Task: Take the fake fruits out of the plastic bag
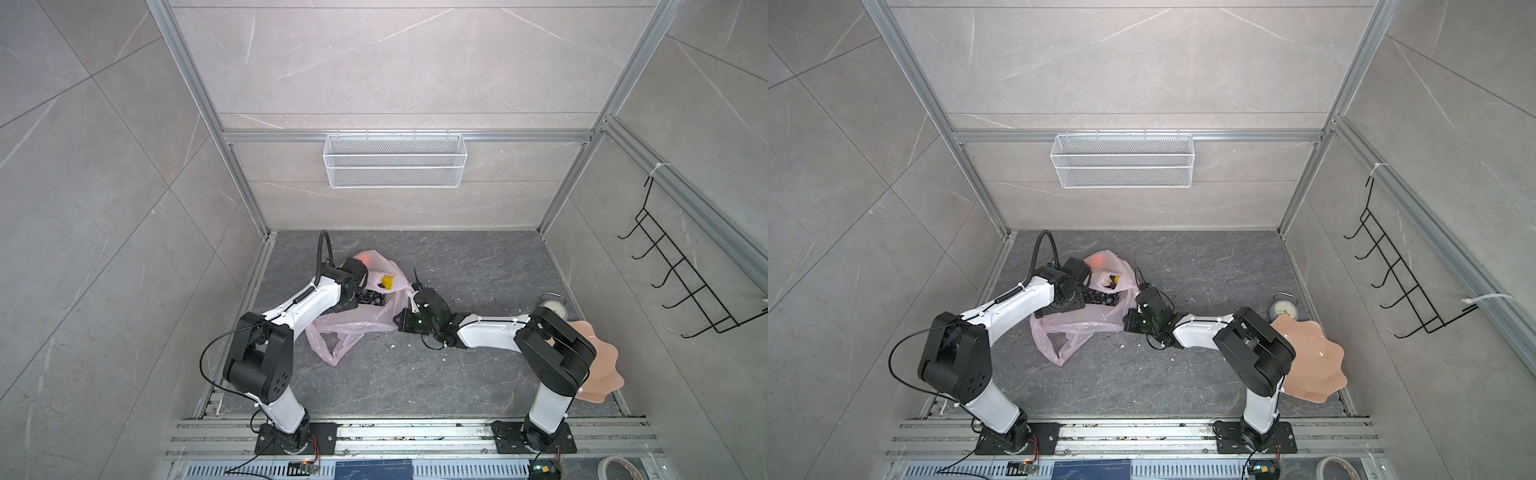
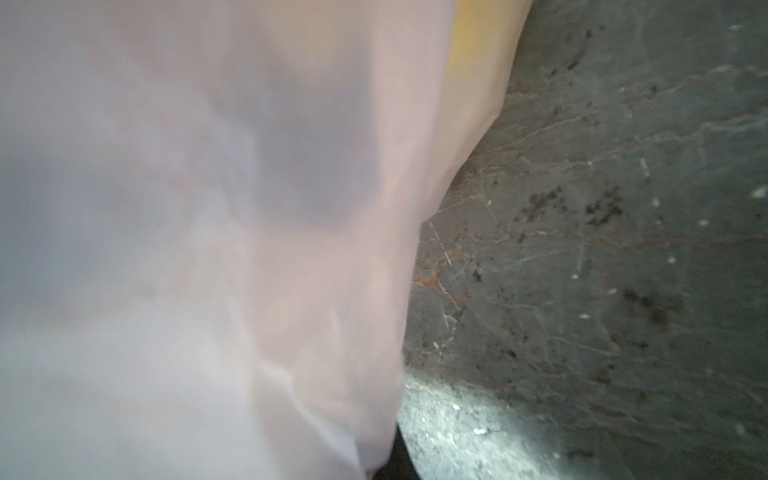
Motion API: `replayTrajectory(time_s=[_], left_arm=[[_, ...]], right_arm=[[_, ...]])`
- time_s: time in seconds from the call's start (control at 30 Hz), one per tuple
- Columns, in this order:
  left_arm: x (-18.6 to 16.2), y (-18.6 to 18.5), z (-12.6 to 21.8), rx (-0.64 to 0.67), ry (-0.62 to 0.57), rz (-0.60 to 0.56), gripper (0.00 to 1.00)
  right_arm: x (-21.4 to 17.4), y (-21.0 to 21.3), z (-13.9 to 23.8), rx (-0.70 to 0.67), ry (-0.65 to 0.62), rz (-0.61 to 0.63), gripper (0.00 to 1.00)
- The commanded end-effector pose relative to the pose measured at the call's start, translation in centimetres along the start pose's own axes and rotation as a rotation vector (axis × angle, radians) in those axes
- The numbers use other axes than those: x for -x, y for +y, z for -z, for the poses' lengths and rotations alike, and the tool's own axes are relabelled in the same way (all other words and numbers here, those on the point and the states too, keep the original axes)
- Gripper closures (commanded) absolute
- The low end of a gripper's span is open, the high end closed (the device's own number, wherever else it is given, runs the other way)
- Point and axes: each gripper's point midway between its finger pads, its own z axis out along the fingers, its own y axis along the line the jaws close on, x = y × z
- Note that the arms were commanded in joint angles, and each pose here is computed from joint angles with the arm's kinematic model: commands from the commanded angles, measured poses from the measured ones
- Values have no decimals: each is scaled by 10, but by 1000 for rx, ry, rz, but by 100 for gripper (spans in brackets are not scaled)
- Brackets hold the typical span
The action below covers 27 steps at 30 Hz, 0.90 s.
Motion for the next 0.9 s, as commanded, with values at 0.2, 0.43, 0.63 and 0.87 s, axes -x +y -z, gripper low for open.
replayTrajectory(time_s=[0.2, 0.43, 0.63, 0.87], left_arm=[[26, 2, -23, 42, -42, 28, 25], [13, 12, -39, 22, 19, 90, 13], [17, 12, -53, 0, 29, 115, 43], [35, 14, -34, -52, -63, 145, 97]], right_arm=[[3, 4, 3, -7, -12, 36, 92], [1, 1, 3, -17, -4, 36, 92], [2, 4, 1, -10, -1, 37, 92], [3, -2, 5, -40, -7, 37, 94]])
